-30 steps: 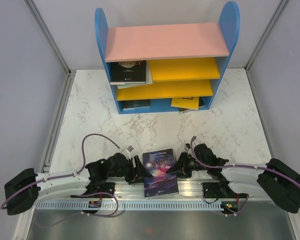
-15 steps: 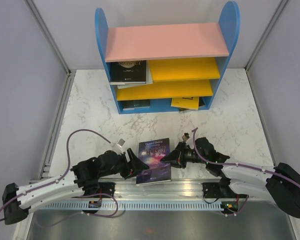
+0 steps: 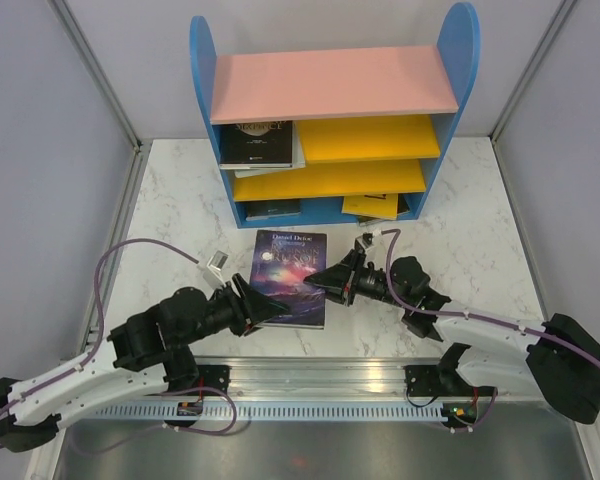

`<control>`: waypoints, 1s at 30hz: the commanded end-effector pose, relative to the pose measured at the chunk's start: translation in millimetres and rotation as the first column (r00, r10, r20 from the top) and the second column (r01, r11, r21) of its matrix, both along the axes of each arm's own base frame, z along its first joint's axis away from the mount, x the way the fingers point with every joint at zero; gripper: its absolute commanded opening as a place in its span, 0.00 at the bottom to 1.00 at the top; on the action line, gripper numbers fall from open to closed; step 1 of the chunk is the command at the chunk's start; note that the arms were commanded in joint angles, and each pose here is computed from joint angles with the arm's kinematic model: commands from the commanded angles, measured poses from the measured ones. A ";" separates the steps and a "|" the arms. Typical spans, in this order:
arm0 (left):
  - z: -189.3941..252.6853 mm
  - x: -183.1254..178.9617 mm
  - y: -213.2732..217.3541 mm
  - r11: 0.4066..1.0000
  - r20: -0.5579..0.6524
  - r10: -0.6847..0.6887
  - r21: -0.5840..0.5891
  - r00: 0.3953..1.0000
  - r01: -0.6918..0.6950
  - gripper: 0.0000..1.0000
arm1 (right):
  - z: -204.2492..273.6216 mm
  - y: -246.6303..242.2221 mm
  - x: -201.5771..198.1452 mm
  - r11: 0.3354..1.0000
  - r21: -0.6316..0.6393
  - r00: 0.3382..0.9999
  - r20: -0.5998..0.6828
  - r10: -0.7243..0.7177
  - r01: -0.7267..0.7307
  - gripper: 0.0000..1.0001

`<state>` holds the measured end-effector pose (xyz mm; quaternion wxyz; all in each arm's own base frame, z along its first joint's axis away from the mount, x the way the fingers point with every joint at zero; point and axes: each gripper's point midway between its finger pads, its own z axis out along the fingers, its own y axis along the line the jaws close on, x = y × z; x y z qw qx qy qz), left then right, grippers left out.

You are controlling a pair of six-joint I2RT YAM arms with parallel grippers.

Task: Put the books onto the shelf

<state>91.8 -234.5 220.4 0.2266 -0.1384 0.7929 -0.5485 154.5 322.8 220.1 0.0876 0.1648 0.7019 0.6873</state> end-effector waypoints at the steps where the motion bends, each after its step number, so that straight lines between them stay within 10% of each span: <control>1: 38.3 9.6 -10.0 1.000 0.115 -0.017 0.011 0.993 0.016 0.54 | 71.1 0.7 0.3 0.973 0.231 0.989 0.145 -0.023 -0.011 0.00; 6: 37.7 23.4 -17.1 0.998 0.110 -0.059 0.037 0.992 0.055 0.54 | 71.3 2.1 1.2 0.972 0.233 0.987 0.159 -0.024 -0.014 0.00; 13: 37.8 52.1 -0.3 0.999 0.079 -0.050 0.015 0.996 0.049 0.03 | 78.6 10.5 9.3 0.972 0.236 0.983 0.179 -0.031 -0.012 0.00; 17: 45.3 60.9 -1.1 0.997 0.101 -0.059 0.048 0.993 0.054 0.02 | 85.0 19.8 14.5 0.975 0.221 0.983 0.184 -0.016 -0.025 0.00; 22: 57.5 75.1 6.2 0.995 0.134 0.008 0.100 0.991 -0.021 0.02 | 82.0 23.8 19.7 0.984 0.177 0.989 0.144 -0.019 -0.006 0.69; 25: 59.0 80.5 14.0 0.989 0.140 0.055 0.130 0.989 -0.074 0.02 | 82.5 21.9 17.8 0.988 0.157 0.992 0.120 -0.028 0.009 0.85; 30: 57.0 85.0 20.9 0.981 0.141 0.097 0.154 0.985 -0.118 0.02 | 89.0 16.6 4.2 0.989 0.148 0.994 0.105 -0.038 0.022 0.82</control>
